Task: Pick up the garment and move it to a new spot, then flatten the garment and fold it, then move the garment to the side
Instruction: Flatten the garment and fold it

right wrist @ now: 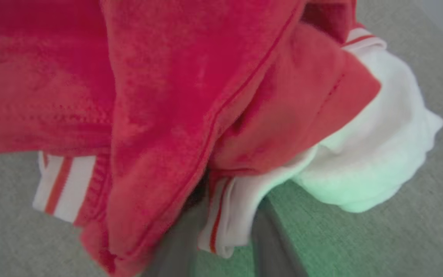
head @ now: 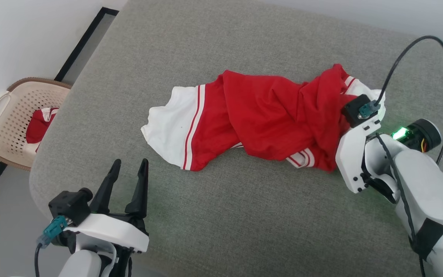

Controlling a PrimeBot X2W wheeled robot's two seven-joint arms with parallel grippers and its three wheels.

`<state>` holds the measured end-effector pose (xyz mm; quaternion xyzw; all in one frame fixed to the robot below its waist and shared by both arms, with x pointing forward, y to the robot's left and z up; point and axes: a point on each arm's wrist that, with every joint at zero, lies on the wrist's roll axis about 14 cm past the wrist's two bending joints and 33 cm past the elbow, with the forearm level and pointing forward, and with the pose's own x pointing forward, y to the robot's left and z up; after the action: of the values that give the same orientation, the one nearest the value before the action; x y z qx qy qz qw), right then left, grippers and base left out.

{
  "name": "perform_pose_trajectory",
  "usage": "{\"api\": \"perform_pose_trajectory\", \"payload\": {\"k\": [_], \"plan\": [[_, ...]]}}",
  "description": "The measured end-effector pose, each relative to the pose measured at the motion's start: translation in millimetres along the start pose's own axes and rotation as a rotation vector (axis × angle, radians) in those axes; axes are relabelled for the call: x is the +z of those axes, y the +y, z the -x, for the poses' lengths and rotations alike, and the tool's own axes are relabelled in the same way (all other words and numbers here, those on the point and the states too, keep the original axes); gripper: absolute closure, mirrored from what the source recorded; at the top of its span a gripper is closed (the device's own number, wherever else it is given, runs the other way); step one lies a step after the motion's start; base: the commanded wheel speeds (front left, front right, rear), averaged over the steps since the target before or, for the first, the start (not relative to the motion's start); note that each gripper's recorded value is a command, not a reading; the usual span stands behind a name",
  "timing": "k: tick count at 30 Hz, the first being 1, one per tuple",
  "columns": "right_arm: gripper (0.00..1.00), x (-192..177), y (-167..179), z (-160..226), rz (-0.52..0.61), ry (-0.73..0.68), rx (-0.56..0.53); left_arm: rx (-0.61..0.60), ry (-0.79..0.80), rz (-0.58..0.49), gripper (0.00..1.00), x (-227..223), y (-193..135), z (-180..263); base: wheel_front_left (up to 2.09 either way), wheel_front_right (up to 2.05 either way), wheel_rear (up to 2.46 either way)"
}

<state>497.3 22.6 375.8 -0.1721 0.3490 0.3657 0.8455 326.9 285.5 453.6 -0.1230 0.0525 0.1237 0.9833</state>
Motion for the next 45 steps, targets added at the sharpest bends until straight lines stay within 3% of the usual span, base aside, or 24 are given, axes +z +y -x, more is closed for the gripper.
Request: {"api": "perform_pose_trajectory", "payload": {"k": [7,15,30,31,32,33,41,45], "plan": [[1.00,-0.1,-22.6,16.7,-0.057,-0.028,-0.034,-0.009,-0.021,-0.002,0.00,4.3,-1.3,-3.8,0.00,0.00,0.00],[1.00,-39.3,-42.5,61.4,-0.154,-0.014,-0.075,-0.041,-0.027,-0.006,0.00,4.5,-7.3,-6.7,0.00,0.00,0.00],[1.00,-118.6,-26.1,129.3,-0.338,0.044,-0.140,-0.124,-0.034,-0.008,0.00,5.4,-30.5,-20.3,0.00,0.00,0.00],[0.98,-120.2,-25.0,130.9,-0.346,0.042,-0.147,-0.130,-0.033,-0.007,0.00,4.9,-32.2,-21.0,0.00,0.00,0.00],[0.58,-121.5,-24.3,132.3,-0.345,0.042,-0.156,-0.134,-0.030,-0.007,0.00,4.0,-33.4,-21.4,0.00,0.00,0.00],[0.00,-120.2,-23.4,133.5,-0.347,0.034,-0.160,-0.142,-0.028,-0.006,0.00,3.1,-36.0,-21.4,0.00,0.00,0.00],[0.00,-96.6,-30.7,159.7,-0.327,-0.081,-0.225,-0.195,-0.029,-0.007,0.00,3.7,-50.4,-22.4,0.00,0.00,0.00],[0.00,-67.2,-37.0,176.0,-0.300,-0.203,-0.261,-0.209,-0.030,-0.009,0.00,4.9,-53.4,-23.6,0.00,0.00,0.00]]}}
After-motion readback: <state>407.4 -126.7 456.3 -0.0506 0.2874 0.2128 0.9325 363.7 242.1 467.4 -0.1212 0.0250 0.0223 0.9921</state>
